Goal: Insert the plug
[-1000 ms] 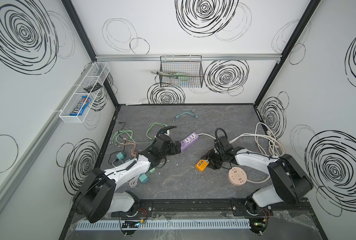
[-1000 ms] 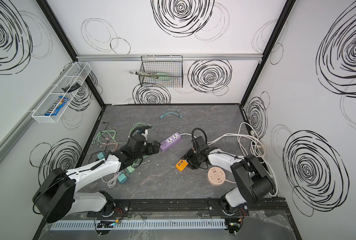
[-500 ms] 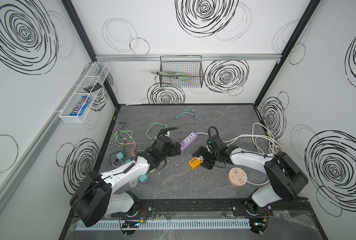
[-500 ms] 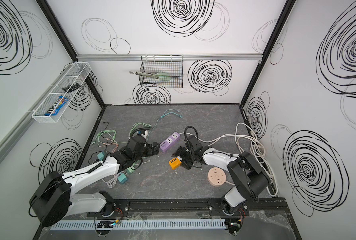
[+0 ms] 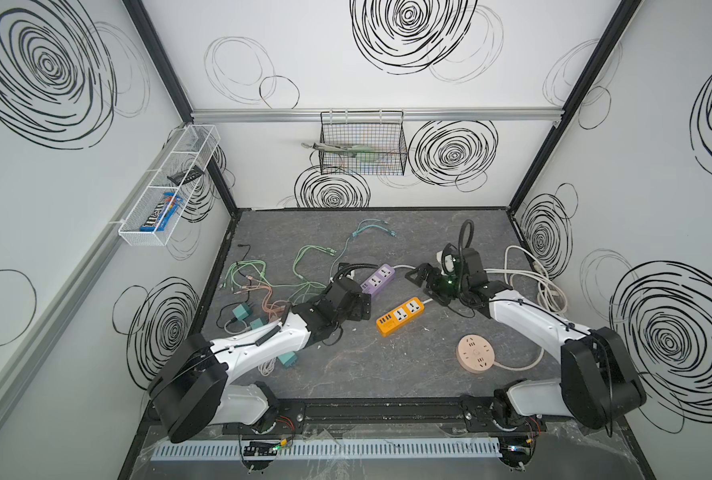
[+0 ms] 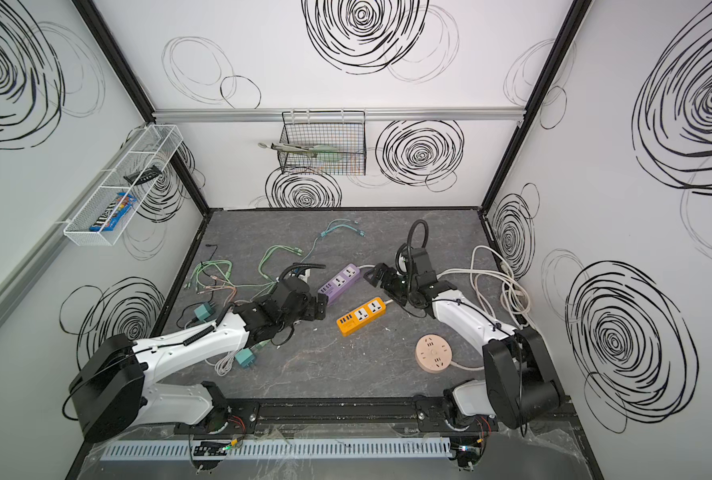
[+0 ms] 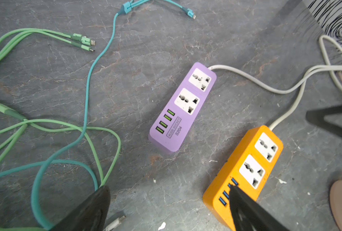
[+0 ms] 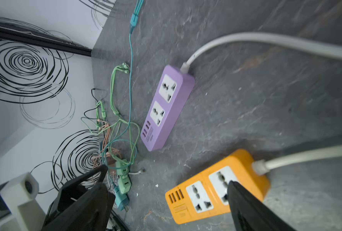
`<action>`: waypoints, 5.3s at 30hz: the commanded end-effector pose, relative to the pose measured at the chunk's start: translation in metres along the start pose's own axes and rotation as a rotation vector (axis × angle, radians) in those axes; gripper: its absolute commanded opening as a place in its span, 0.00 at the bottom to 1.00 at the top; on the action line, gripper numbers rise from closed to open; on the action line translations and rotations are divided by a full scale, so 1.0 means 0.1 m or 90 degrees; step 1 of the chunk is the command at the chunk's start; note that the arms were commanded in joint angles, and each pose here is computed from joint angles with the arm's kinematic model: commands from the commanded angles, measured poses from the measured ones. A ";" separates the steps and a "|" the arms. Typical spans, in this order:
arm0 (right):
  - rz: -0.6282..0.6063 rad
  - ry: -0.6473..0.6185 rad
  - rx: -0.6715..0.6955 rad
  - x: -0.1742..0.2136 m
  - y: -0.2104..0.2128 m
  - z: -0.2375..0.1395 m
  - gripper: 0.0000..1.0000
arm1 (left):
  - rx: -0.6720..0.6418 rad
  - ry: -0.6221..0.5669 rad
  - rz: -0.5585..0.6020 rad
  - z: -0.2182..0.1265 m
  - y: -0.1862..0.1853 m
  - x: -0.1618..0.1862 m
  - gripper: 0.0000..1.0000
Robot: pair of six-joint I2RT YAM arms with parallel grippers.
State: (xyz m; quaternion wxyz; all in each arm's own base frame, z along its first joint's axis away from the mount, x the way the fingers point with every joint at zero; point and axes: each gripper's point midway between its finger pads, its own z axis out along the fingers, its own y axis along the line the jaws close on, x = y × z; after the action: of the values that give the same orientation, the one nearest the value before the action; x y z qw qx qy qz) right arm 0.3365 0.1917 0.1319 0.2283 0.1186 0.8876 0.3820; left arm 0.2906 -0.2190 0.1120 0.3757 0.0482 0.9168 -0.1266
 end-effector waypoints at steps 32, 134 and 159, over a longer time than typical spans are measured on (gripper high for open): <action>0.020 0.134 -0.013 0.53 -0.37 0.00 0.97 | -0.026 -0.017 -0.054 0.13 0.11 -0.11 0.96; -0.479 -0.301 0.246 -1.18 0.08 -0.65 0.97 | -0.196 0.321 -0.071 -0.25 0.96 1.33 0.44; -0.577 -0.234 -0.247 -0.46 1.38 -0.27 0.97 | 0.028 -0.229 -0.030 -1.96 0.22 -2.26 0.00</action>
State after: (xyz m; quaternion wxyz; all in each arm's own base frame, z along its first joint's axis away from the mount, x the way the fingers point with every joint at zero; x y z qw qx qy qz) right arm 0.3827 0.2187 0.2463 0.5324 -0.1996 0.7558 0.3248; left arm 0.3189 -0.1313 0.3645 0.4974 -0.0257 0.8568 -0.1338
